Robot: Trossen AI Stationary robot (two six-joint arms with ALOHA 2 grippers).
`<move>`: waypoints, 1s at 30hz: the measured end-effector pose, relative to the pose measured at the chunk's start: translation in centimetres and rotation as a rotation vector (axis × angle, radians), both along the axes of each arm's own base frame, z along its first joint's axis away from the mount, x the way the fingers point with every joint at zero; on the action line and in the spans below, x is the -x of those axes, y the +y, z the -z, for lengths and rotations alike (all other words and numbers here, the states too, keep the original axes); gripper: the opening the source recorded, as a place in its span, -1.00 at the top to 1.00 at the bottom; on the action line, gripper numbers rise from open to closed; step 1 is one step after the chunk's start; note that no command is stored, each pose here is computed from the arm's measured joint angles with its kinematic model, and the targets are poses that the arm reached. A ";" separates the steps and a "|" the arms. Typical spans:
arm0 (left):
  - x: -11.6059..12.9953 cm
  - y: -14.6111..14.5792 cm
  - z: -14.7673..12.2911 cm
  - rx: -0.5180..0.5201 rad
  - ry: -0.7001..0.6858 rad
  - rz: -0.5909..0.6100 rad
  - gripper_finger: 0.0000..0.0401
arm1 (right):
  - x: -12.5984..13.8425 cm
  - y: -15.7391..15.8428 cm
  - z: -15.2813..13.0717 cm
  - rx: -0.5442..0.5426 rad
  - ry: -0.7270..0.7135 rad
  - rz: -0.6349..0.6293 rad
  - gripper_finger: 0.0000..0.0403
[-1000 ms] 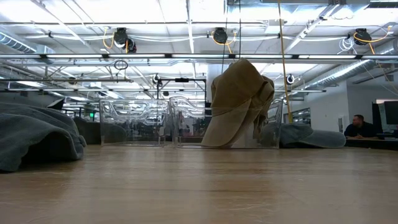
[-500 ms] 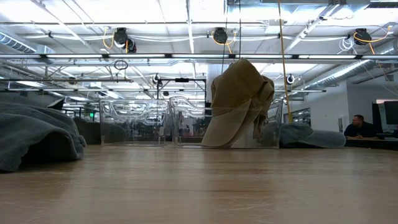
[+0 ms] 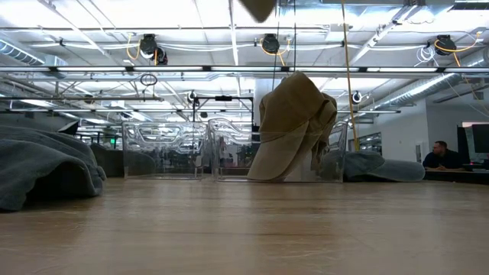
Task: Pick & Place hat
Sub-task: Put the brown cap into the right transparent bin
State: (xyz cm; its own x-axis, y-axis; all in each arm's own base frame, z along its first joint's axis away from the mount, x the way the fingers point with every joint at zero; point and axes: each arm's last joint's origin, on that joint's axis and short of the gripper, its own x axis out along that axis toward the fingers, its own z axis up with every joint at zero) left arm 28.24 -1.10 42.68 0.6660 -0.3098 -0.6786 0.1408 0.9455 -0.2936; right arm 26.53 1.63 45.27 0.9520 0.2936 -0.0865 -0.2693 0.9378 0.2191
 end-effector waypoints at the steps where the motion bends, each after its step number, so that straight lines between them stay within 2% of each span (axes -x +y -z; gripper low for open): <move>1: 0.2 0.4 0.0 -0.013 0.012 -0.023 0.56 | 0.3 0.2 -0.3 -0.001 -0.012 -0.003 0.95; 7: 1.4 2.8 -0.3 -0.077 0.031 -0.161 0.44 | 1.9 1.6 -1.2 -0.034 -0.041 0.053 0.95; 12: 2.7 4.3 -0.9 -0.138 0.023 -0.286 0.43 | 2.4 2.8 -1.5 -0.065 -0.050 0.135 0.95; 18: 4.4 5.2 -2.0 -0.235 -0.006 -0.445 0.47 | 1.8 4.5 -1.1 0.009 -0.062 0.313 0.95; 23: 6.4 5.3 -3.1 -0.265 -0.051 -0.504 0.49 | 0.6 5.5 -0.8 0.072 -0.110 0.444 0.95; 30: 8.4 5.1 -4.1 -0.257 -0.099 -0.535 0.49 | -1.4 6.6 -0.2 0.159 -0.150 0.690 0.95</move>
